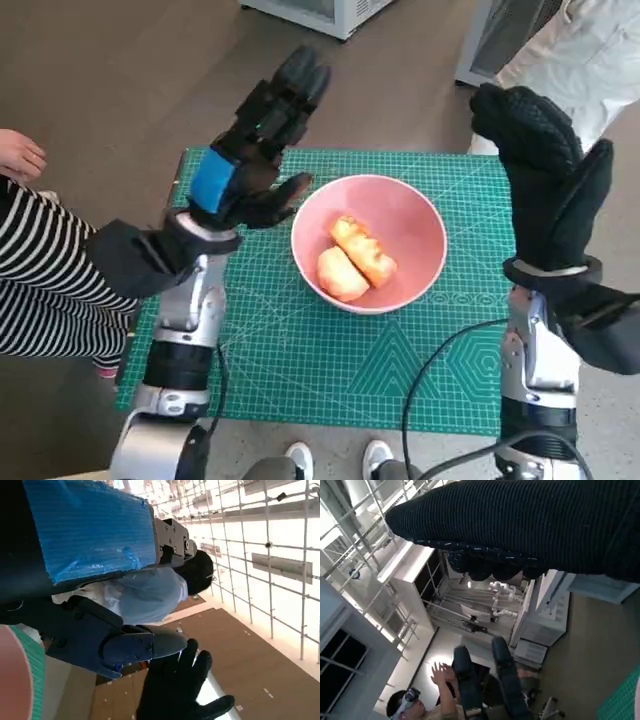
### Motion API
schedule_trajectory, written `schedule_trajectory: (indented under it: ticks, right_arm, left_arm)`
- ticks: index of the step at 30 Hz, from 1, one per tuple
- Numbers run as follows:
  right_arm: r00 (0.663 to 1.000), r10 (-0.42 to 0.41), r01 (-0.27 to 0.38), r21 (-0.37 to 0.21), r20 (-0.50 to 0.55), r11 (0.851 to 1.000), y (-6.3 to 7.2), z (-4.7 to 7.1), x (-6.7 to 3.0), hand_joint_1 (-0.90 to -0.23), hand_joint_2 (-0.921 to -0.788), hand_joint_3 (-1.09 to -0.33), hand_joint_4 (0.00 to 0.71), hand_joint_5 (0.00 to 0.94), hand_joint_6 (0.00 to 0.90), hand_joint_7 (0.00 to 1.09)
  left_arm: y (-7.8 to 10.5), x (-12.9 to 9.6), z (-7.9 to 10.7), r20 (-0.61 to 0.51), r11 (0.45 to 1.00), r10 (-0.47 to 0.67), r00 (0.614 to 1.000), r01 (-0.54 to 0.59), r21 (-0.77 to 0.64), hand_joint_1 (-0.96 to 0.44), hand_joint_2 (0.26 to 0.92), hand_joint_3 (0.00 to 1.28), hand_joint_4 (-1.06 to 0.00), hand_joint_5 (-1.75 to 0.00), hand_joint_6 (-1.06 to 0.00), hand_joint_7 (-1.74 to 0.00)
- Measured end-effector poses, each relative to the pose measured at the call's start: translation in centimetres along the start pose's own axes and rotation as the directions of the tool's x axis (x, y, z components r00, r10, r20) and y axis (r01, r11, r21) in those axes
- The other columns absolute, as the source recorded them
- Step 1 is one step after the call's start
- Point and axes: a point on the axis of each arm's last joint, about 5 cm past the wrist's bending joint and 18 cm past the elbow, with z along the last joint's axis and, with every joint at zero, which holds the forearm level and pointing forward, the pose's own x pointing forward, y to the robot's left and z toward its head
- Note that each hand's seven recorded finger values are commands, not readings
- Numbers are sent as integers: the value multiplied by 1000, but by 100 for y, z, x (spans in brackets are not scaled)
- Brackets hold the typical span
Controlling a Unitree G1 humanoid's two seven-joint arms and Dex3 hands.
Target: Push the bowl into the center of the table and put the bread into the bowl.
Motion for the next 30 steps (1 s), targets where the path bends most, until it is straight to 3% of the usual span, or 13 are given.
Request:
schedule_trajectory:
  ticks: [10,16,30]
  right_arm:
    - [1000,3,-3,-4,-8,1000,2,-10,-2,-685,-921,-657,145,2,98,466]
    - [1000,5,-5,-9,-15,1000,-4,-13,-3,-689,-921,-657,146,2,88,460]
    - [1000,5,-6,-14,-27,1000,-11,-15,-3,-679,-921,-665,146,1,84,457]
  left_arm:
    - [26,-24,9,-1,1000,14,1000,-14,6,-680,921,514,-74,-22,-125,-60]
    - [14,-40,-5,-6,1000,17,1000,-17,-1,-702,921,479,-76,-21,-12,-318]
    - [-13,-55,-29,-8,1000,21,1000,-21,-14,-691,921,456,-79,-22,1,-376]
